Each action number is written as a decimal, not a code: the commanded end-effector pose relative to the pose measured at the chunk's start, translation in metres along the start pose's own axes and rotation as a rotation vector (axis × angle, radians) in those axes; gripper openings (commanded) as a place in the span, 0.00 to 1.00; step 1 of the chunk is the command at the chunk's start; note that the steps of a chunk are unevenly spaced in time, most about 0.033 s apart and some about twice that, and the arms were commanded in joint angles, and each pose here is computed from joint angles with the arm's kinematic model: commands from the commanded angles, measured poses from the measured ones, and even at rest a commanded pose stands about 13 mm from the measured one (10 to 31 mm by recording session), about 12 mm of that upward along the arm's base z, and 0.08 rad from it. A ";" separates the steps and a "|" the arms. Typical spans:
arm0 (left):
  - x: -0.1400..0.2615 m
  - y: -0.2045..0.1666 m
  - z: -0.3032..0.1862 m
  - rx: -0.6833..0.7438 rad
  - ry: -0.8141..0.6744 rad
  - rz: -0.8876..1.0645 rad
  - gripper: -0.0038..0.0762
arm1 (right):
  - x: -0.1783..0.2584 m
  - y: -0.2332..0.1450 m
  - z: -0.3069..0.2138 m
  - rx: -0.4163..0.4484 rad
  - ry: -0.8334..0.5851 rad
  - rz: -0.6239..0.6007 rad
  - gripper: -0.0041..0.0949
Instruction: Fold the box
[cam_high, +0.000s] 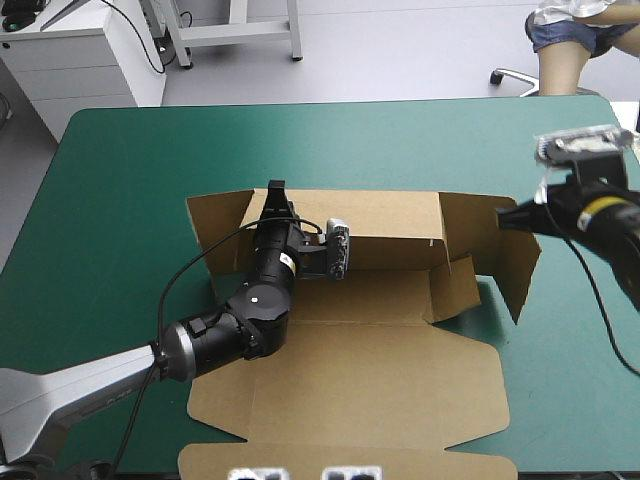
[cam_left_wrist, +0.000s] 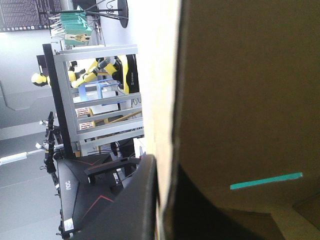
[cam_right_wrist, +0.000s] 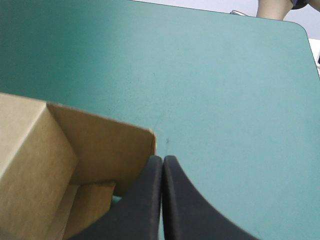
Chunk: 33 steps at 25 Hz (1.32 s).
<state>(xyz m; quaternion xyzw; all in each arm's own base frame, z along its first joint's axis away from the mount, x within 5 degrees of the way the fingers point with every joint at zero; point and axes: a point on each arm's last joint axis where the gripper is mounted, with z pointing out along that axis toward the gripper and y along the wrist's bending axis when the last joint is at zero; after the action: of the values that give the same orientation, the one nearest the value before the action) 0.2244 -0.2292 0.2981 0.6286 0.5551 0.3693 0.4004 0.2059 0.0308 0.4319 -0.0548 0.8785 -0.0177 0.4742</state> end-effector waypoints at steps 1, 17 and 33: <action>0.008 0.012 -0.009 -0.039 0.033 -0.042 0.04 | -0.050 0.004 0.031 0.013 -0.007 -0.058 0.02; 0.007 0.012 -0.009 -0.035 0.028 -0.043 0.04 | -0.080 -0.016 0.176 -0.367 0.347 0.193 0.02; 0.007 0.012 -0.009 -0.035 0.027 -0.043 0.04 | -0.019 -0.006 0.111 -0.414 0.446 0.062 0.02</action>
<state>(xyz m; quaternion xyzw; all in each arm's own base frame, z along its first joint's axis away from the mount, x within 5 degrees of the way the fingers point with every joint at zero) 0.2243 -0.2286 0.2978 0.6277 0.5567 0.3705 0.3985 0.3378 0.0287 0.3617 -0.1031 0.9575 0.1563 0.2194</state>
